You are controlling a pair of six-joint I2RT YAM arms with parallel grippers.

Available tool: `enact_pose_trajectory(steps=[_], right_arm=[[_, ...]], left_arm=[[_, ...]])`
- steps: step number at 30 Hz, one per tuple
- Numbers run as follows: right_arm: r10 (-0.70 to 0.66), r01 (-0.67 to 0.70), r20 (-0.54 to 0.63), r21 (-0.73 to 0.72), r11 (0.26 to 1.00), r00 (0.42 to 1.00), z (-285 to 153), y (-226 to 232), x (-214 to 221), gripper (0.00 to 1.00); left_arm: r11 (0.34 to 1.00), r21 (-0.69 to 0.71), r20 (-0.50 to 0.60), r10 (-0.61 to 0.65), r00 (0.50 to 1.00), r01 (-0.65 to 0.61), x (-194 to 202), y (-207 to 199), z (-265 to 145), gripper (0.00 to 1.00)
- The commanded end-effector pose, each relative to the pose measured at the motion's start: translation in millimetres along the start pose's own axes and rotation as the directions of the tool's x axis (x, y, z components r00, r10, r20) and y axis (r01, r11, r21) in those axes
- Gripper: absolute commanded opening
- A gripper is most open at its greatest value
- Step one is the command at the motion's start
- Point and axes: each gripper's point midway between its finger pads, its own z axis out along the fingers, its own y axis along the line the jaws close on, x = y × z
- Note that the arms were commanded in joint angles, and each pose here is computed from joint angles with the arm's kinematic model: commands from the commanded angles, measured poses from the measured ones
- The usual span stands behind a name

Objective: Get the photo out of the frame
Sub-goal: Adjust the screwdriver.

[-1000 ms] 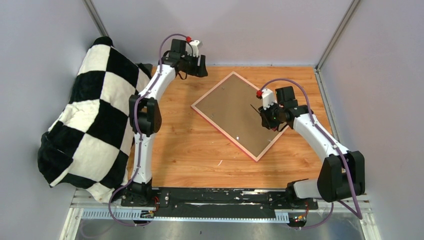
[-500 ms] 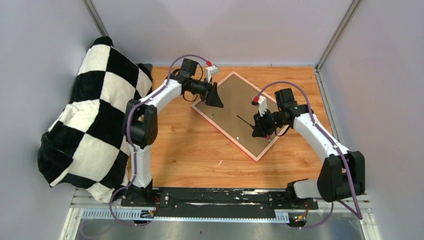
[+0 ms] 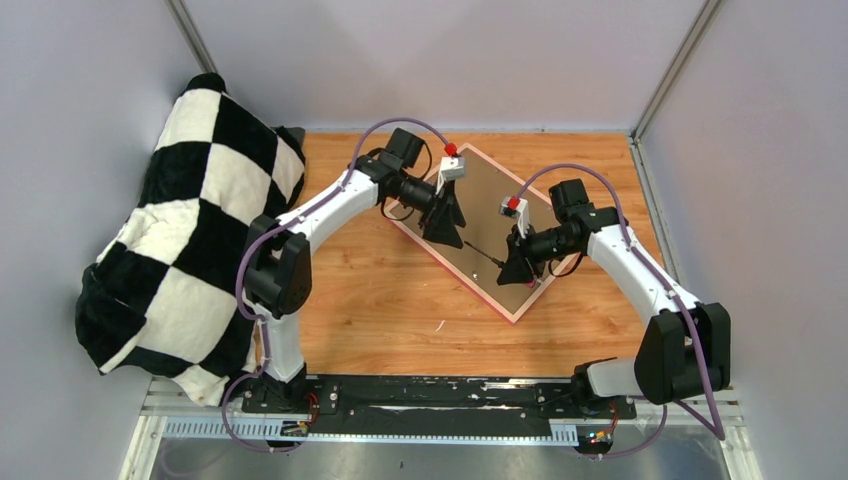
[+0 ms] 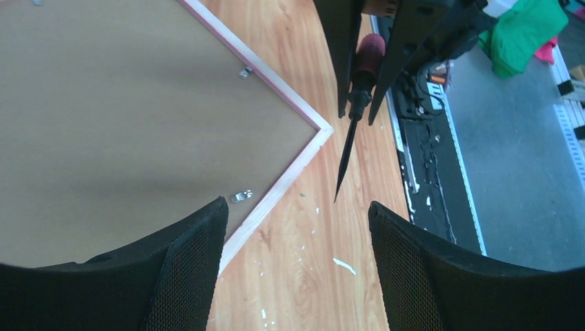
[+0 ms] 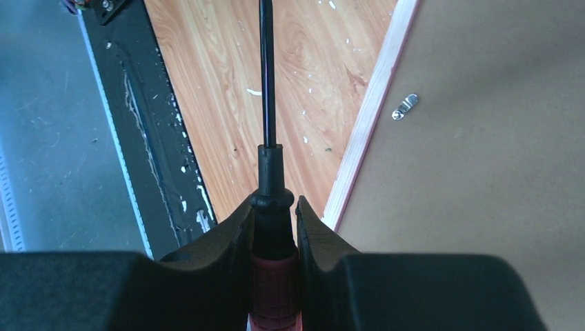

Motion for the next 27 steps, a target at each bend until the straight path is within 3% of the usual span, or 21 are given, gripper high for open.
enact_pose_trajectory(steps=[1, 8, 17, 27], right_arm=[[-0.032, 0.035, 0.037, -0.062, 0.997, 0.999, -6, 16, -10, 0.0], [-0.017, 0.019, 0.035, -0.079, 0.997, 0.999, -4, 16, -9, 0.0], [-0.006, 0.01, 0.037, -0.096, 0.995, 0.999, -2, 18, -8, 0.0], [0.052, -0.047, 0.028, -0.152, 0.987, 0.998, 2, 21, -8, 0.0]], left_arm=[[0.997, 0.022, -0.035, 0.071, 0.997, -0.07, 4, -17, 6, 0.76], [0.995, 0.06, -0.058, 0.082, 0.995, -0.078, 5, -37, 22, 0.7], [0.992, 0.095, -0.075, 0.09, 0.993, -0.083, 4, -52, 37, 0.55], [0.979, 0.072, -0.08, 0.195, 0.977, -0.19, -1, -60, 32, 0.44]])
